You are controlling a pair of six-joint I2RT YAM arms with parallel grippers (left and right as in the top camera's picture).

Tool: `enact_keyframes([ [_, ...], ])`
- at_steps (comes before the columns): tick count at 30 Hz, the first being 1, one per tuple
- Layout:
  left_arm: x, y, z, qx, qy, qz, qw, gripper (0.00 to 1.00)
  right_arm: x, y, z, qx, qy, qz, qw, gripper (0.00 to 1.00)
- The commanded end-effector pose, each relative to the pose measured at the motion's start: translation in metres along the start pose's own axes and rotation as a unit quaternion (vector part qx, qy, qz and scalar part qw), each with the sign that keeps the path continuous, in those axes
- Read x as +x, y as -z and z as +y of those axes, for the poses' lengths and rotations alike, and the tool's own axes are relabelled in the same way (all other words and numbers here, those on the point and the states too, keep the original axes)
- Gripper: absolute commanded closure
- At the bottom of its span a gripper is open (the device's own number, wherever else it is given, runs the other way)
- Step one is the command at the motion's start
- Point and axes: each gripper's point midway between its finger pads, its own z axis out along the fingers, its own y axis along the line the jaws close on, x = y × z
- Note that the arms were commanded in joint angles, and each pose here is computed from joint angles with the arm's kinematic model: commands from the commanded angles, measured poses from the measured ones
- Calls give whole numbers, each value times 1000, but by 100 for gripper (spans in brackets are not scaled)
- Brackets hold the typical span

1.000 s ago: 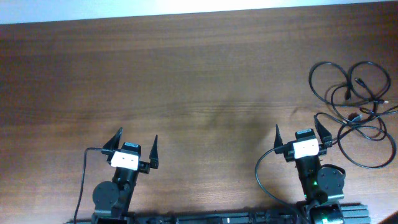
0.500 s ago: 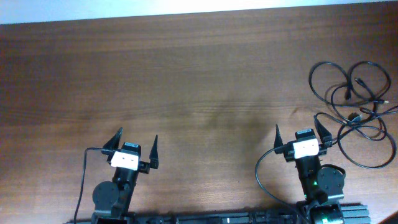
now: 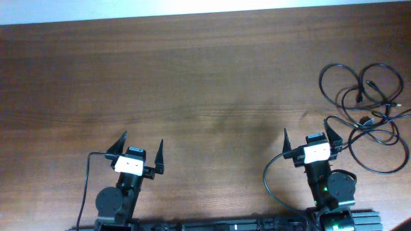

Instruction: Untangle cables

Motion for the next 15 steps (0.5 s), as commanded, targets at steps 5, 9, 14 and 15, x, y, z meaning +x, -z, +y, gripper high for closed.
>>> enact_keyframes([
  [5,0,0,-4,11,-7,-2,1000,1,2,0,1,0,-213,1,977,1],
  [9,0,0,-4,11,-7,-2,1000,1,3,0,-2,9,-266,1,964,1],
  [14,0,0,-4,11,-7,-2,1000,1,3,0,-3,12,-252,3,968,1],
  [15,0,0,-4,11,-7,-2,1000,1,3,0,-3,12,-252,3,968,1],
])
